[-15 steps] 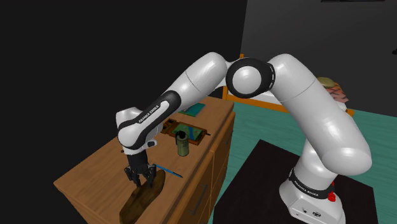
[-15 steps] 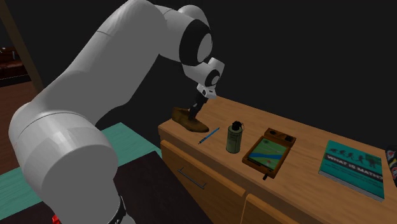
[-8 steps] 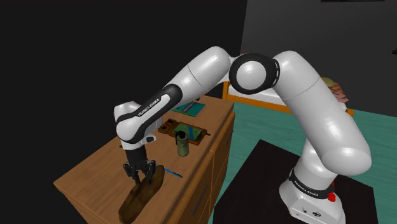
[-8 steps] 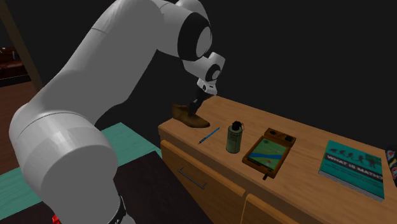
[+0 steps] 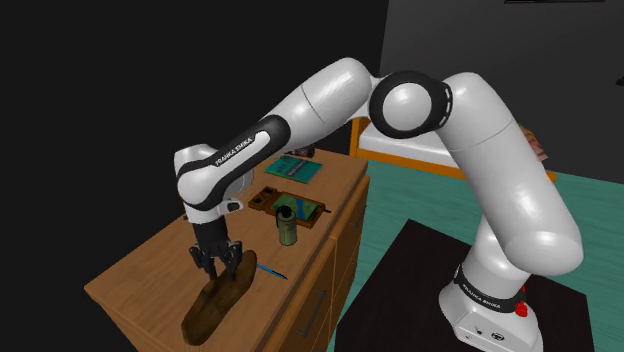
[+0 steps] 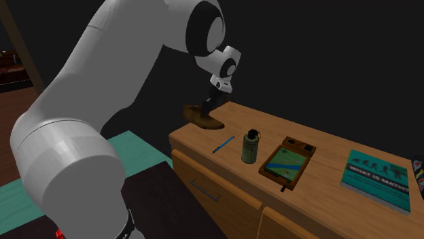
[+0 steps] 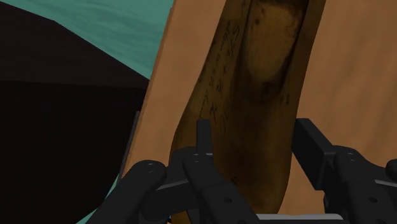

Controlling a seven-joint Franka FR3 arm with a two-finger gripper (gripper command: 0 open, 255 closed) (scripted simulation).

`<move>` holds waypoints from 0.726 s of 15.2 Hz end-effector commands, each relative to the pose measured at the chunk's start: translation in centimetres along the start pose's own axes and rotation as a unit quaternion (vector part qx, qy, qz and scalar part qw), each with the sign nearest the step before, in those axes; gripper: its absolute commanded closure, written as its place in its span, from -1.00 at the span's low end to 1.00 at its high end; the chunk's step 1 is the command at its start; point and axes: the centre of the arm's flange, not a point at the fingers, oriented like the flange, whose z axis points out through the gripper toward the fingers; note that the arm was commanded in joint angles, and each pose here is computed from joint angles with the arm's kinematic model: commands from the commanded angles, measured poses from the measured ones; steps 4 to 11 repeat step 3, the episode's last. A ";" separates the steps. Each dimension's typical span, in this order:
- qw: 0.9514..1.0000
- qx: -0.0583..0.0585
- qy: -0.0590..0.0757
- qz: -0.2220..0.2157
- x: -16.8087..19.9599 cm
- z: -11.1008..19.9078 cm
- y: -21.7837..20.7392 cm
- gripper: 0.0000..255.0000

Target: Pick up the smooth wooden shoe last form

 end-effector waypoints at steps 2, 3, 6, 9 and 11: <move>1.000 0.000 0.000 0.000 -0.4 -1.1 0.3 1.00; 1.000 0.000 0.000 0.000 -0.4 -1.1 0.3 1.00; 1.000 0.000 0.000 0.000 -0.4 -1.1 0.3 1.00; 1.000 0.000 0.000 0.000 -0.4 -1.1 0.3 1.00; 1.000 0.000 0.000 0.000 -0.4 -1.1 0.3 1.00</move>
